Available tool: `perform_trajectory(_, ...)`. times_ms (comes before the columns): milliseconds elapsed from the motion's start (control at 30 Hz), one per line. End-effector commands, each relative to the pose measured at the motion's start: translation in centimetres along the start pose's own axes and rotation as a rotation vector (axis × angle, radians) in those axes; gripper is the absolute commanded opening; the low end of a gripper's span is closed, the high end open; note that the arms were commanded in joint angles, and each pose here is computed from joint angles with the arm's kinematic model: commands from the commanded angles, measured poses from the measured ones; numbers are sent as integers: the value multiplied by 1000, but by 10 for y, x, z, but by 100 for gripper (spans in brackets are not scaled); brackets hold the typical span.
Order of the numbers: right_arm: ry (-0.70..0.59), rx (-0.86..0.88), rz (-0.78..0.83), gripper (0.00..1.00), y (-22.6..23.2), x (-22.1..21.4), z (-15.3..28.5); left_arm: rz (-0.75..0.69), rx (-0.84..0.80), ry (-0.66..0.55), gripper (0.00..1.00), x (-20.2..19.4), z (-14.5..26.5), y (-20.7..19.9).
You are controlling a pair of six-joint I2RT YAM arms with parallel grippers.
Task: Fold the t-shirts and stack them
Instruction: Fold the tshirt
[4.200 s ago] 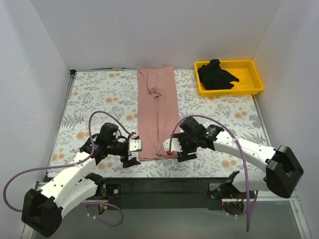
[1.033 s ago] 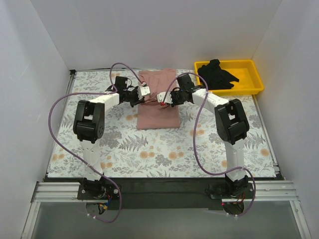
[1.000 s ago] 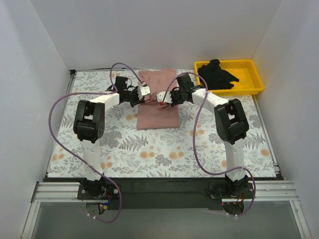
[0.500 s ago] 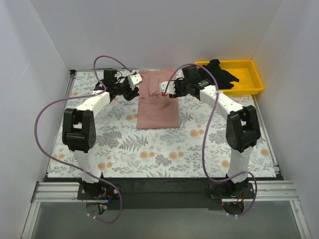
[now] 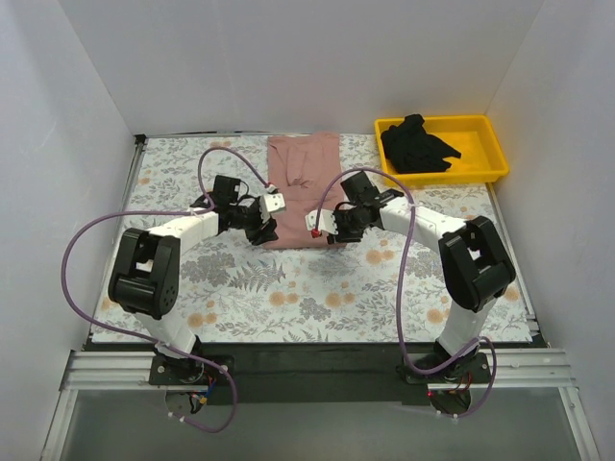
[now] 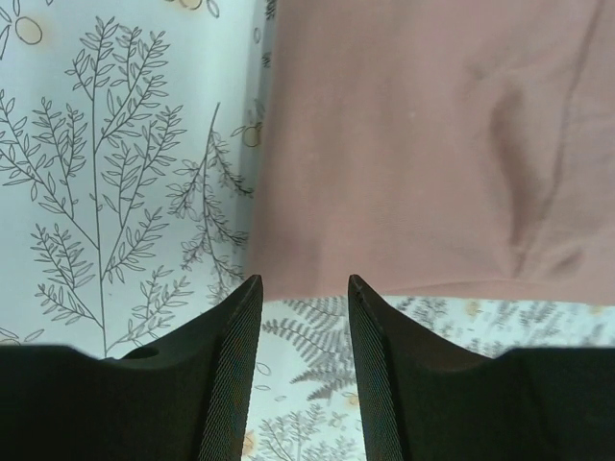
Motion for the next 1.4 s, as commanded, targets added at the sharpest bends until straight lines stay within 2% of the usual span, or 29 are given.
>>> perform_trajectory(0,-8,33,-62,47,9,-5,-8,-61,-15,8,46,-4,-3,-6)
perform_trajectory(433,34,122,-106,41,35,-25,-36,-75,-63,95,45,-41,-11,-27)
perform_trajectory(633,66,141,-105,39,43,-34,-39,-41,-64,162,40,-60,-18,-24)
perform_trajectory(733,72,147,-103,38,48,-35,-38,-49,-77,170,25,-65,-18,-26)
perform_trajectory(800,77,152,-105,34,50,-37,-39,-44,-82,169,16,-65,-18,-27)
perform_trajectory(833,80,155,-113,32,51,-37,-40,-42,-85,167,13,-63,-19,-26)
perform_trajectory(867,83,156,-117,23,52,-38,-41,-36,-87,163,10,-61,-19,-26)
perform_trajectory(933,97,144,-140,11,47,-39,-42,-18,-93,163,1,-59,-18,-27)
perform_trajectory(967,101,135,-146,2,44,-39,-41,-20,-91,151,0,-52,-17,-24)
perform_trajectory(1133,95,37,-147,1,10,-24,-15,-6,-69,111,0,-26,-8,-14)
perform_trajectory(1367,58,-77,-149,1,-36,1,33,-29,-27,15,0,32,18,5)
Point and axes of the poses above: each gripper's point midway between its finger pads, its own z axis back along the fingers, its own y axis along the line the jaws close on, x = y × z, the point moved 3 cm from there along z, back along the fingers, and after that the axes turned 5 degrees about z, right-handed, at the moved point
